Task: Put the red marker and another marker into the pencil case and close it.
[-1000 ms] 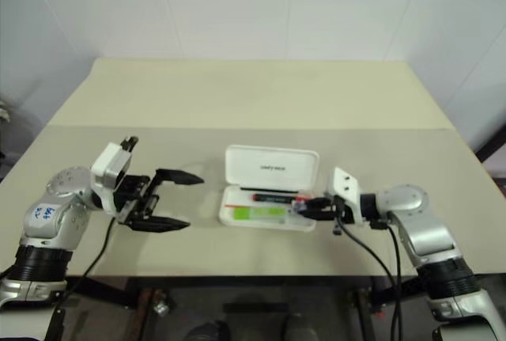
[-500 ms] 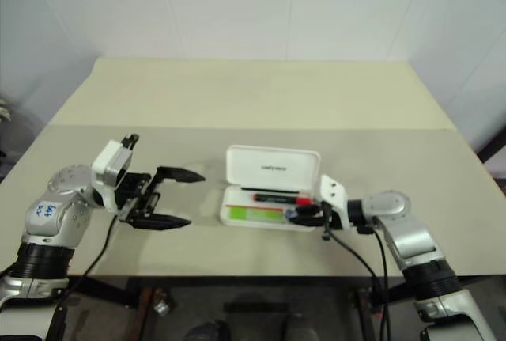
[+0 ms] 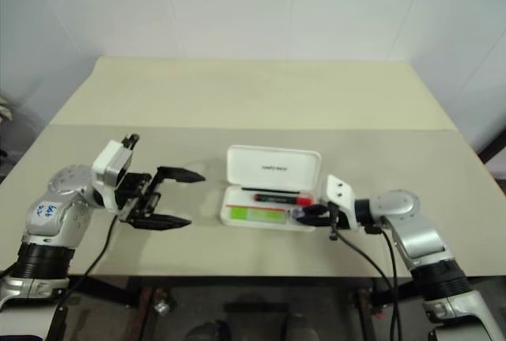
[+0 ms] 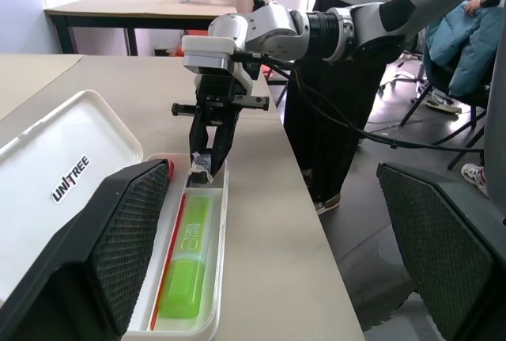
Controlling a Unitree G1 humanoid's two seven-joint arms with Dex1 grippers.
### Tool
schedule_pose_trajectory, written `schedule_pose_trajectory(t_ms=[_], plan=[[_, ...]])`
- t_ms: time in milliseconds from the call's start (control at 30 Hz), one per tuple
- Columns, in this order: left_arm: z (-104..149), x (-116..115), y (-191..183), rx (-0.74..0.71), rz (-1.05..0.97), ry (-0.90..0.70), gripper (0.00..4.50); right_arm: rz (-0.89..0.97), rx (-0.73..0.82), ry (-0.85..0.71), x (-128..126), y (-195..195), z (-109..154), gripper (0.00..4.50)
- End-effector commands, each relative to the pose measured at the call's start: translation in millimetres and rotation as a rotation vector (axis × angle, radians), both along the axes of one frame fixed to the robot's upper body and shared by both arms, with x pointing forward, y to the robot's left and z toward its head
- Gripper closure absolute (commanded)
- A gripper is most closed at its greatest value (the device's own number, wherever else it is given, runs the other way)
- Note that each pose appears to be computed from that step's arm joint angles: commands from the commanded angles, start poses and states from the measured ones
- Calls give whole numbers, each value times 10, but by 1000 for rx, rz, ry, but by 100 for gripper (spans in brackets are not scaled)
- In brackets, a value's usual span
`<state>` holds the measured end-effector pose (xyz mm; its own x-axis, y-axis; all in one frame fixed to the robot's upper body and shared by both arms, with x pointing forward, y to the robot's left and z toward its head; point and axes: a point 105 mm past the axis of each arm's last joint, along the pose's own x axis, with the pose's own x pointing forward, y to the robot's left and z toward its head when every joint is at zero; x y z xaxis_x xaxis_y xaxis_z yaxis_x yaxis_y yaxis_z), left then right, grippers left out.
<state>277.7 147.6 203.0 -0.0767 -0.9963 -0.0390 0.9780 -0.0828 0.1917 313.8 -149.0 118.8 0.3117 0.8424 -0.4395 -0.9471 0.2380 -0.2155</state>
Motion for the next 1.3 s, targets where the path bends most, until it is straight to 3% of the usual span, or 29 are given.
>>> schedule_pose_trajectory(t_ms=[33, 400, 767, 933, 1233, 1300], plan=[[98, -27, -9, -15, -38, -42, 0, 7, 19, -25, -27, -45, 101, 379], [105, -16, -9, -15, -39, -45, 0, 2, 26, -63, 22, -30, 200, 12], [135, 97, -16, -36, 5, -54, 0, 101, 136, -147, -95, 29, 551, 5], [164, 287, -13, -36, 56, -59, 0, 129, 302, -160, -219, -18, 821, 5], [226, 666, 9, -26, 116, -37, 0, 80, 421, -189, -253, -211, 1031, 5], [236, 728, 8, -35, 113, -32, 41, 63, 412, -186, -255, -239, 995, 0]])
